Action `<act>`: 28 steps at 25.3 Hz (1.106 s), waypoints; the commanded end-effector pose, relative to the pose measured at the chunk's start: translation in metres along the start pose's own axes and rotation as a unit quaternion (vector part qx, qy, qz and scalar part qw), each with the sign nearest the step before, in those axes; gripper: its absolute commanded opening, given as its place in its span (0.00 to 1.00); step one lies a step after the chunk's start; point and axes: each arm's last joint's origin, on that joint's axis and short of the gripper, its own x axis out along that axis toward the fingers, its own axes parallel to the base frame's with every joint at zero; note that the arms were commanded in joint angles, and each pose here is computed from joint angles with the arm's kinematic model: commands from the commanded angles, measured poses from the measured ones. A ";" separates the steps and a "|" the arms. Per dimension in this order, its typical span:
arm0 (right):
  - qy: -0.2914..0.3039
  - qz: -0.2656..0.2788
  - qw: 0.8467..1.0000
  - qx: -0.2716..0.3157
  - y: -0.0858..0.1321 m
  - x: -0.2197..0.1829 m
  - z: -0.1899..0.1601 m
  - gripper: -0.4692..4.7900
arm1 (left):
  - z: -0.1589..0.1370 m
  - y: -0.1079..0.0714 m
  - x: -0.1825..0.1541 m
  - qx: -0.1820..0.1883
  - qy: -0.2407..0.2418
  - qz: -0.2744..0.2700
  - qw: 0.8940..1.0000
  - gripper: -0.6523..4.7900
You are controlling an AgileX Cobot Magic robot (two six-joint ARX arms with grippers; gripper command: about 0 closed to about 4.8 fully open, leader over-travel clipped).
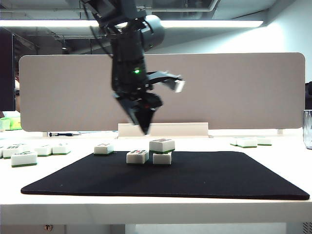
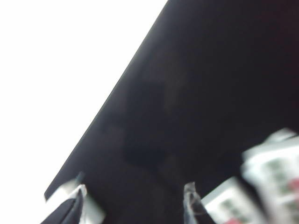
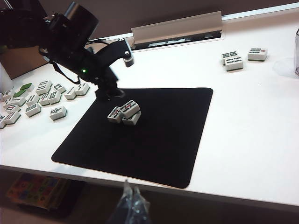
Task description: Arrange four mahjong tiles into a neat stack, creating two layers of paired tiles.
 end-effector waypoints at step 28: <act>-0.011 0.003 1.000 -0.007 0.001 -0.003 -0.001 0.09 | -0.034 0.000 0.023 -0.258 0.126 -0.099 0.953 0.49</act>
